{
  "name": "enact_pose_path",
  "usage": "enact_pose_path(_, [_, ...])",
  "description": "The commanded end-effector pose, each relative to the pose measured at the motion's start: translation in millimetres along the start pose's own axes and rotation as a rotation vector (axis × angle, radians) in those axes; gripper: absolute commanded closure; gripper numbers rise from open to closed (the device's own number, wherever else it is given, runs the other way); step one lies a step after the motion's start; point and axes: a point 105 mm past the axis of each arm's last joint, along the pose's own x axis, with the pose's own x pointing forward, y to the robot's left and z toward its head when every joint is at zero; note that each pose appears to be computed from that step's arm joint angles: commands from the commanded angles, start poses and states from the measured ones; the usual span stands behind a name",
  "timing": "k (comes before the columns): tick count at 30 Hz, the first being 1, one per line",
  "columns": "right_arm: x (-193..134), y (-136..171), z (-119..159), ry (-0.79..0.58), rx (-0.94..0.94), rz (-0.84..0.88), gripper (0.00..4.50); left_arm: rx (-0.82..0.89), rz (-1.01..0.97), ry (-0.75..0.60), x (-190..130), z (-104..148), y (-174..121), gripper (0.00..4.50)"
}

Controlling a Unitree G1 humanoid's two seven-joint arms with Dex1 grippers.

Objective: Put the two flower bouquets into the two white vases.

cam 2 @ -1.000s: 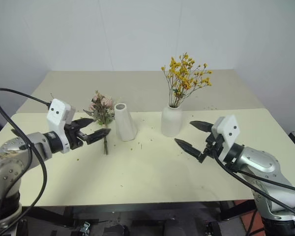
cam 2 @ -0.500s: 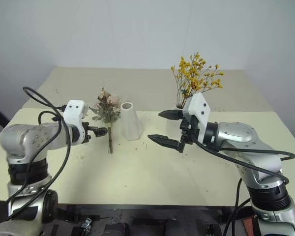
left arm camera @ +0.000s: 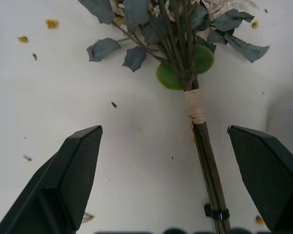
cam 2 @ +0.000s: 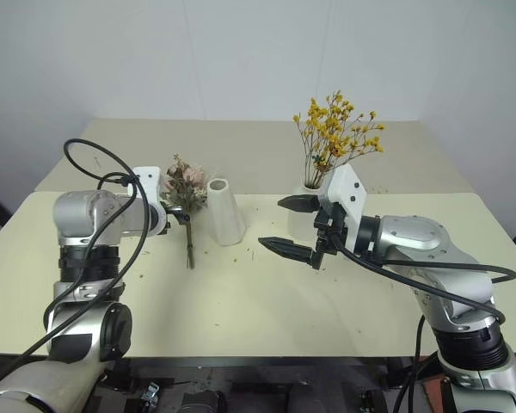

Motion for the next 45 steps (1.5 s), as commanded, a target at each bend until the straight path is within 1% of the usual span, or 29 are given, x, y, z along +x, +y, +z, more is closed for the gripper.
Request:
enact_pose_path(1, [-4.4,-0.7,18.0,-0.036,-0.048,-0.019,0.03,0.002,-0.042,-0.086,2.0,21.4,-12.3,0.0])
enact_pose_path(2, [-4.6,-1.0,18.0,-0.035,-0.047,-0.022,0.03,0.011,-0.06,-0.099,3.8,23.2,-17.1,0.0])
enact_pose_path(5, [-4.7,-1.6,16.0,-0.024,-0.045,-0.031,0.03,0.0,-0.072,-0.071,12.4,23.4,-26.2,0.0])
enact_pose_path(10, [-5.3,-3.0,16.5,-0.019,-0.045,-0.043,0.03,-0.037,-0.055,-0.026,22.8,22.6,-29.3,0.0])
enact_pose_path(12, [-5.9,-3.4,16.3,-0.017,-0.042,-0.048,0.03,-0.04,-0.036,-0.029,26.1,22.8,-28.7,0.0])
enact_pose_path(14, [-6.7,-3.7,15.9,-0.011,-0.041,-0.053,0.03,-0.064,-0.02,0.005,30.7,18.3,-26.7,0.0])
enact_pose_path(16, [-7.3,-3.7,15.6,-0.008,-0.041,-0.057,0.0,-0.083,-0.024,0.038,32.5,14.8,-27.1,0.31])
enact_pose_path(18, [-7.9,-3.9,15.1,-0.003,-0.039,-0.061,0.0,-0.092,-0.031,0.064,32.7,12.9,-28.5,0.76])
enact_pose_path(22, [-8.4,-4.3,13.7,0.003,-0.036,-0.068,0.0,-0.107,-0.025,0.066,33.9,13.3,-28.0,2.12])
enact_pose_path(23, [-8.4,-4.3,13.4,0.004,-0.036,-0.069,0.0,-0.111,-0.018,0.061,34.8,13.5,-27.1,2.38])
enact_pose_path(25, [-8.4,-4.3,13.1,0.004,-0.035,-0.071,0.0,-0.112,-0.014,0.061,35.6,13.0,-26.4,3.1])
enact_pose_path(26, [-8.5,-4.3,13.0,0.004,-0.035,-0.072,0.0,-0.114,-0.011,0.059,35.8,13.0,-26.3,3.39])
enact_pose_path(27, [-8.4,-4.5,12.8,0.005,-0.034,-0.074,0.0,-0.114,-0.009,0.061,35.9,12.9,-26.2,3.79])
enact_pose_path(29, [-8.3,-4.9,12.8,0.006,-0.035,-0.076,0.0,-0.115,-0.014,0.061,35.0,13.6,-26.6,4.29])
enact_pose_path(30, [-8.6,-5.0,13.0,0.006,-0.035,-0.077,0.0,-0.114,-0.012,0.056,34.0,15.0,-26.2,4.39])
enact_pose_path(31, [-8.9,-5.0,13.2,0.005,-0.035,-0.077,0.0,-0.109,-0.005,0.043,32.9,17.2,-25.2,4.39])
enact_pose_path(34, [-10.1,-3.5,14.9,0.001,-0.033,-0.07,0.0,-0.105,0.023,-0.043,26.9,30.7,-20.6,4.39])
enact_pose_path(37, [-10.8,-2.5,15.4,-0.002,-0.025,-0.066,0.0,-0.14,0.016,-0.158,13.6,50.8,-15.2,4.39])
enact_pose_path(40, [-11.4,-3.6,14.4,-0.001,-0.017,-0.082,0.0,-0.173,0.016,-0.334,-1.1,71.0,-7.5,4.39])
enact_pose_path(41, [-11.6,-3.8,14.0,-0.001,-0.014,-0.088,0.0,-0.188,-0.009,-0.413,-8.8,79.2,-6.1,4.39])
enact_pose_path(42, [-11.5,-4.0,13.7,-0.001,-0.012,-0.091,0.0,-0.197,-0.028,-0.464,-14.2,83.9,-5.3,4.39])
enact_pose_path(43, [-11.7,-4.1,12.5,-0.003,-0.006,-0.101,0.0,-0.187,-0.091,-0.572,-28.5,94.3,-5.7,4.39])
enact_pose_path(45, [-12.0,-4.2,10.7,-0.007,0.0,-0.116,0.0,-0.153,-0.171,-0.688,-47.7,103.9,-7.6,4.39])
